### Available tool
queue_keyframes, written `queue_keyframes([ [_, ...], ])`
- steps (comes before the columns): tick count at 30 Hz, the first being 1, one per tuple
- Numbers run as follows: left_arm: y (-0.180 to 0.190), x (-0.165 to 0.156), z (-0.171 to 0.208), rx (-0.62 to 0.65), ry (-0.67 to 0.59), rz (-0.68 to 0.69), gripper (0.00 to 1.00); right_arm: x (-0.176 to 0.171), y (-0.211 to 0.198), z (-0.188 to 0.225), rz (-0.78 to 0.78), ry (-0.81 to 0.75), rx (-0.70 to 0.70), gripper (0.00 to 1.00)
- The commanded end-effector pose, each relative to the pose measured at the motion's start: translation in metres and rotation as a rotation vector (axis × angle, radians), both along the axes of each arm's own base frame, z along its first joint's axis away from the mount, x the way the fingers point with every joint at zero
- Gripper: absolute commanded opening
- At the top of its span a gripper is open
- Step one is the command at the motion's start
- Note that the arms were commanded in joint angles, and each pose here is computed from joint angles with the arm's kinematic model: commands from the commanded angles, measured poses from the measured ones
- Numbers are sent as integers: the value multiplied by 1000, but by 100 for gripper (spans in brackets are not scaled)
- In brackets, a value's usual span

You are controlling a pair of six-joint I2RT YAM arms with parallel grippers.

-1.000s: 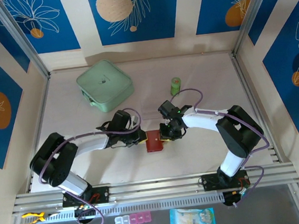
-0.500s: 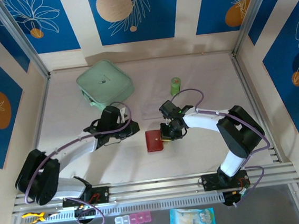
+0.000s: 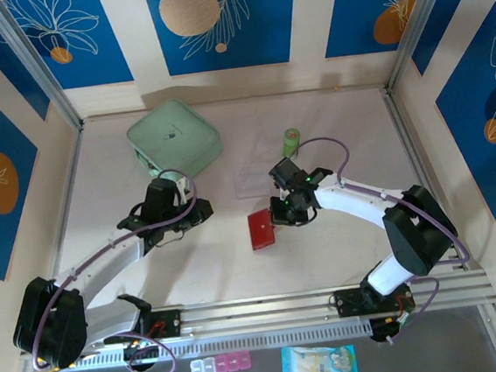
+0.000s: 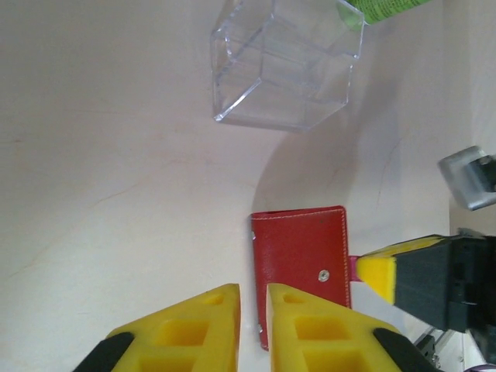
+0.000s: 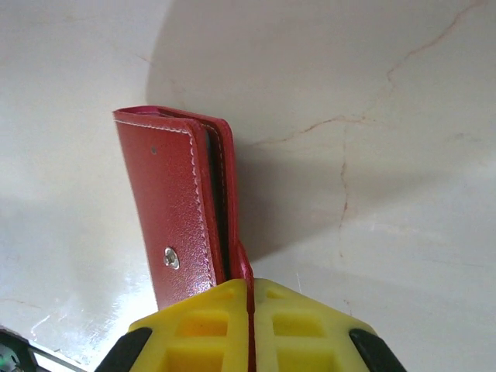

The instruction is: Take the credit cards out of the card holder

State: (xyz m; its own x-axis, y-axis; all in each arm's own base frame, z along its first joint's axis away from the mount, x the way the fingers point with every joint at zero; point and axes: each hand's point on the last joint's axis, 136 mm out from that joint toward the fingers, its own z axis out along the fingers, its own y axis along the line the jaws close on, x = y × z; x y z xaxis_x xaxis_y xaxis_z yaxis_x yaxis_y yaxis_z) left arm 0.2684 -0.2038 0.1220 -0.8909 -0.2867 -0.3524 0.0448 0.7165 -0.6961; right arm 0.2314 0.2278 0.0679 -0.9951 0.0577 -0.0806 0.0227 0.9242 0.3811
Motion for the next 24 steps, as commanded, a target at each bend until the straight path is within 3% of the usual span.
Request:
queue_keyframes([
  [1,7,-4,-3,20,0,-5,18,-1,7,21,40,-24,18,7],
  [16,0,-9,-4,-20,4,-47,18,-3,59,44,148,-35,42,7],
  [24,-16,-13,-23,-65,85,-110,15,-5,46,43,135,-41,5,7],
])
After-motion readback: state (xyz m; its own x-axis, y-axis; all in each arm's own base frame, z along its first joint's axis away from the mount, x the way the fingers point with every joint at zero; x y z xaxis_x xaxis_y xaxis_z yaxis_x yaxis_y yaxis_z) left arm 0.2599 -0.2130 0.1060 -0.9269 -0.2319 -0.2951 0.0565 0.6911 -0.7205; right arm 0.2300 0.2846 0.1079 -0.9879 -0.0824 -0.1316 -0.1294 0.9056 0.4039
